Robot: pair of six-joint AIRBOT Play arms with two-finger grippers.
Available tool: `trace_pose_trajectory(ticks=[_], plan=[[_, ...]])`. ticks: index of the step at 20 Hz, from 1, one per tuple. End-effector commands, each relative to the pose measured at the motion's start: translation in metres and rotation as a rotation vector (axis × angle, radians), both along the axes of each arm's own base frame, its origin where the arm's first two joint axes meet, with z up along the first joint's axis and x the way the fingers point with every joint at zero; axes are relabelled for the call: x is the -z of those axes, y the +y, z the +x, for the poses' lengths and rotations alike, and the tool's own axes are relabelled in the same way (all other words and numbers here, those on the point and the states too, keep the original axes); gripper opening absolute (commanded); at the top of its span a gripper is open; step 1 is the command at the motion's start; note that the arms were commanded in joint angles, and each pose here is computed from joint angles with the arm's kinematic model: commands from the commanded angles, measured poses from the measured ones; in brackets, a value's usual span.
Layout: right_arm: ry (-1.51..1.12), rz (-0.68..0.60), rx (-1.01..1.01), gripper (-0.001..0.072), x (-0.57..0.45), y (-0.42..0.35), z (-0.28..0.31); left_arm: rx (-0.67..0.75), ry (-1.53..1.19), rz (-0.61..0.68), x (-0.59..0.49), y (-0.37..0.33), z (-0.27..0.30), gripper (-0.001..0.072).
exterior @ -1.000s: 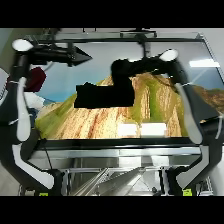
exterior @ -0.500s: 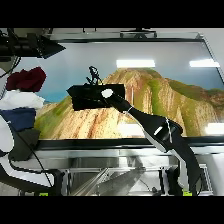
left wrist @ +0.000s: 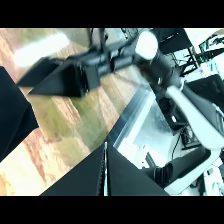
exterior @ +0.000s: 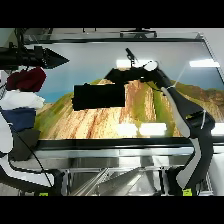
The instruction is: Fold the shirts.
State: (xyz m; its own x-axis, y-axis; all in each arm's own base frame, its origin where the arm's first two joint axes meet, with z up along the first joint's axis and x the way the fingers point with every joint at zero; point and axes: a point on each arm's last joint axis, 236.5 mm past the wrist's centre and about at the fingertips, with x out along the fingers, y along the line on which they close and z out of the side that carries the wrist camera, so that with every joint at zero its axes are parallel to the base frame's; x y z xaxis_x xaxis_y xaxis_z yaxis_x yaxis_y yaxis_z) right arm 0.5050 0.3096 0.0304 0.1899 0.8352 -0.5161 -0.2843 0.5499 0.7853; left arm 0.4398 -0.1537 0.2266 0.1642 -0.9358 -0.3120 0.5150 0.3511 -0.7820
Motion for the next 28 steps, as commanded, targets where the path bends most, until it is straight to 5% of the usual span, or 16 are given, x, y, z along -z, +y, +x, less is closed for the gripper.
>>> trace_pose_trajectory(ticks=[1,6,15,16,17,20,24,28], plan=[[0.230,-0.330,0.097,0.0640,0.061,-0.118,-0.010,0.015,-0.003,0.003,0.002,0.000,-0.003,0.0019],[0.303,-0.356,0.109,0.0650,0.106,-0.120,-0.009,0.024,0.001,0.004,0.003,-0.001,-0.005,0.0019],[0.320,-0.183,0.047,0.0635,0.131,-0.029,-0.017,0.028,0.002,0.005,0.003,-0.001,-0.006,0.0019],[0.308,-0.183,0.049,0.0525,0.130,-0.024,-0.016,0.034,0.004,0.006,0.003,-0.001,-0.008,0.0019],[0.296,-0.177,0.045,0.0268,0.129,-0.019,-0.016,0.040,0.006,0.007,0.003,-0.001,-0.009,0.0019],[0.275,-0.125,0.033,0.0020,0.116,-0.010,-0.014,0.062,0.015,0.010,0.004,-0.001,-0.015,0.0018],[0.216,-0.114,0.101,0.0018,0.074,-0.034,0.005,0.066,0.016,0.010,0.004,-0.001,-0.016,0.0019],[0.191,-0.233,0.318,0.0018,0.026,-0.156,0.030,0.066,0.016,0.010,0.004,-0.001,-0.016,0.0018]])
